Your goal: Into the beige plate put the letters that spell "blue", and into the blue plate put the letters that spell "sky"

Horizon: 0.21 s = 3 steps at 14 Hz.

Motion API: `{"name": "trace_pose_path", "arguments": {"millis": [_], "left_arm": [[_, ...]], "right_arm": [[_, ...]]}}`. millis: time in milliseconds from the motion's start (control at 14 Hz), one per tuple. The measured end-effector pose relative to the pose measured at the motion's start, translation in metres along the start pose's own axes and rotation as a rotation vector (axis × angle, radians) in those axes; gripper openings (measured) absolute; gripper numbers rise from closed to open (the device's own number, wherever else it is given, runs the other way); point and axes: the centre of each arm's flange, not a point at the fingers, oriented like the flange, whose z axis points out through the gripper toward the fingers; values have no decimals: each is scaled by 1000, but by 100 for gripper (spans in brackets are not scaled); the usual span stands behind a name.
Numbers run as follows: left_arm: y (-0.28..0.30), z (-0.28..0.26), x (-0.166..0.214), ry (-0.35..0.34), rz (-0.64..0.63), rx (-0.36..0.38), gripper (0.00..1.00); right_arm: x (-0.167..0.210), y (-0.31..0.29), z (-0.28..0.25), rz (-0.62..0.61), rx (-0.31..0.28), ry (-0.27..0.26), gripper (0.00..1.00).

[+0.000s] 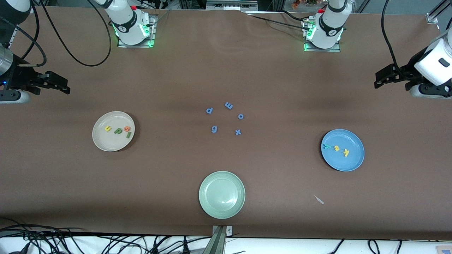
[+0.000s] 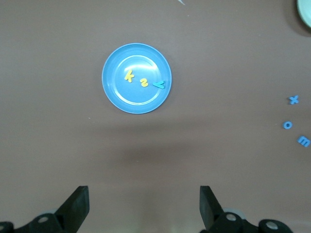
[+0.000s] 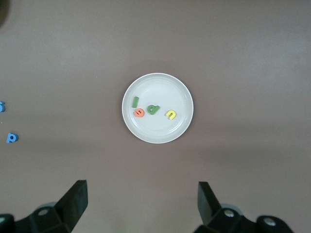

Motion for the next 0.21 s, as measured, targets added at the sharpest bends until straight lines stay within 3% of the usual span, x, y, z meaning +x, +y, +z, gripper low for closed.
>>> {"name": "trace_pose_path", "arguments": {"millis": [214], "left_arm": [[-3, 0, 0, 1, -7, -9, 100]], "right_arm": [[0, 0, 0, 0, 0, 0, 100]]}}
